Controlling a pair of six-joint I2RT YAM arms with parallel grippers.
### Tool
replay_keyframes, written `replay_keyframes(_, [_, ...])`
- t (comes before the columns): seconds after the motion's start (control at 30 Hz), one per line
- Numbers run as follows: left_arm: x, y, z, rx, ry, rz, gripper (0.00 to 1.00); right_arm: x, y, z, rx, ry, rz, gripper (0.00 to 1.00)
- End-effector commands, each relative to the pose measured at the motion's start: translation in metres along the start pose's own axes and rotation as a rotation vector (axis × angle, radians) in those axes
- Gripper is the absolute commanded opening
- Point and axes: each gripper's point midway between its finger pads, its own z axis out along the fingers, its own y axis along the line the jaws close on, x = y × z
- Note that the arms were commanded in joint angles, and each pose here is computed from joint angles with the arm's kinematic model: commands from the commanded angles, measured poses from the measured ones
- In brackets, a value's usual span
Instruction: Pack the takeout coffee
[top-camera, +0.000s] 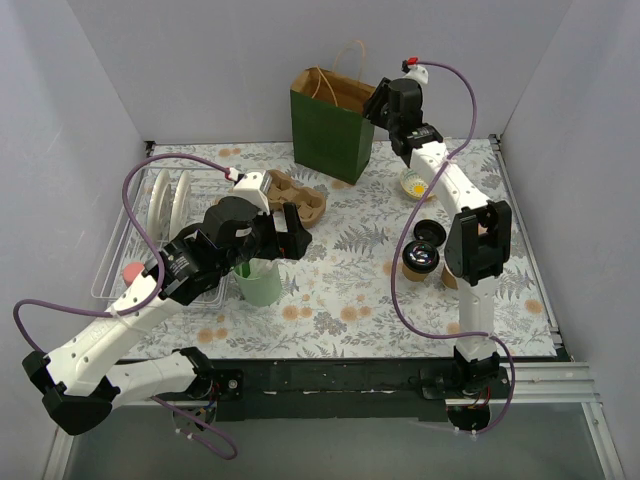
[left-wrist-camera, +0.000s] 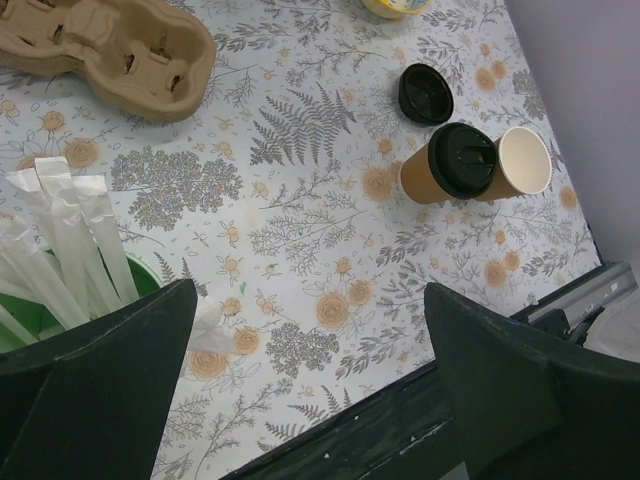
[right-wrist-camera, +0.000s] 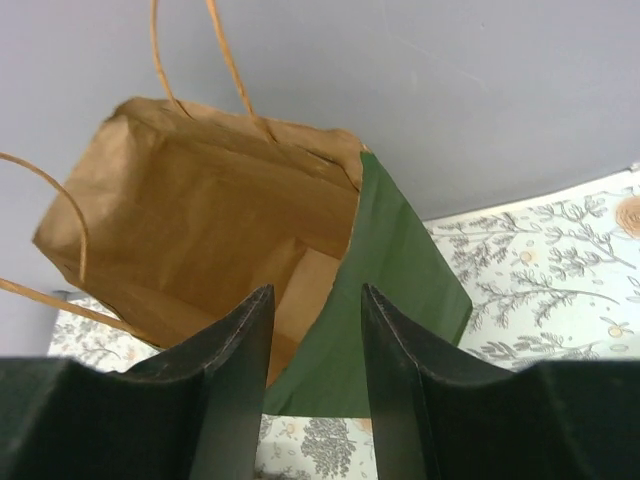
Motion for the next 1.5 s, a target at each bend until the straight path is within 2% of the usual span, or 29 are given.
replay_keyframes(0.0, [-0.007,0.0,-0.011,0.01,-0.026,-0.013,0.98,-0.016,0.009,-0.006,0.052,-0.055,-0.025,0.44])
replay_keyframes(0.03, [-0.009,0.0,-0.014,0.013,-0.035,-0.017,0.98,-0.014,0.009,-0.005,0.05,-0.052,-0.028,0.38])
replay_keyframes(0.1, [-0.01,0.001,-0.016,0.01,-0.041,-0.019,0.98,-0.011,0.012,-0.005,0.039,-0.041,-0.034,0.32])
replay_keyframes(0.13, [-0.012,0.002,-0.018,0.009,-0.048,-0.019,0.98,-0.012,0.012,-0.006,0.039,-0.041,-0.036,0.23])
replay_keyframes(0.2, [-0.014,0.003,-0.02,0.002,-0.058,-0.016,0.98,-0.012,0.013,-0.008,0.037,-0.035,-0.043,0.12])
replay_keyframes(0.23, [-0.015,0.004,-0.021,-0.003,-0.062,-0.012,0.98,-0.017,0.015,-0.012,0.033,-0.039,-0.045,0.03])
replay_keyframes(0.27, [-0.016,0.006,-0.022,-0.01,-0.067,-0.01,0.98,-0.017,0.017,-0.014,0.028,-0.036,-0.051,0.01])
replay_keyframes(0.43, [-0.031,0.02,-0.019,-0.108,-0.12,0.023,0.98,-0.037,0.022,-0.044,0.025,-0.03,-0.095,0.01])
replay_keyframes(0.47, [-0.03,0.024,-0.017,-0.136,-0.112,0.022,0.98,-0.027,0.016,-0.048,0.035,-0.005,-0.103,0.01])
replay_keyframes(0.57, [-0.037,0.029,-0.006,-0.213,-0.096,0.028,0.98,-0.039,0.02,-0.073,0.001,-0.025,-0.108,0.01])
replay_keyframes(0.6, [-0.041,0.029,0.0,-0.239,-0.099,0.028,0.97,-0.026,0.01,-0.076,0.019,0.003,-0.122,0.01])
replay_keyframes(0.77, [-0.066,0.04,0.014,-0.327,-0.157,0.012,0.97,-0.031,0.001,-0.11,0.023,0.002,-0.155,0.01])
replay_keyframes(0.93, [-0.1,0.055,0.038,-0.324,-0.191,-0.07,0.93,-0.022,-0.012,-0.135,0.016,0.016,-0.195,0.01])
replay_keyframes(1.07, [-0.109,0.055,0.052,-0.327,-0.197,-0.084,0.91,-0.027,-0.009,-0.15,-0.023,0.023,-0.213,0.01])
replay_keyframes(1.3, [-0.116,0.06,0.046,-0.355,-0.199,-0.077,0.91,-0.051,0.015,-0.185,-0.118,0.018,-0.221,0.01])
replay_keyframes(1.47, [-0.119,0.064,0.04,-0.368,-0.203,-0.035,0.91,-0.049,0.025,-0.209,-0.165,0.055,-0.174,0.01])
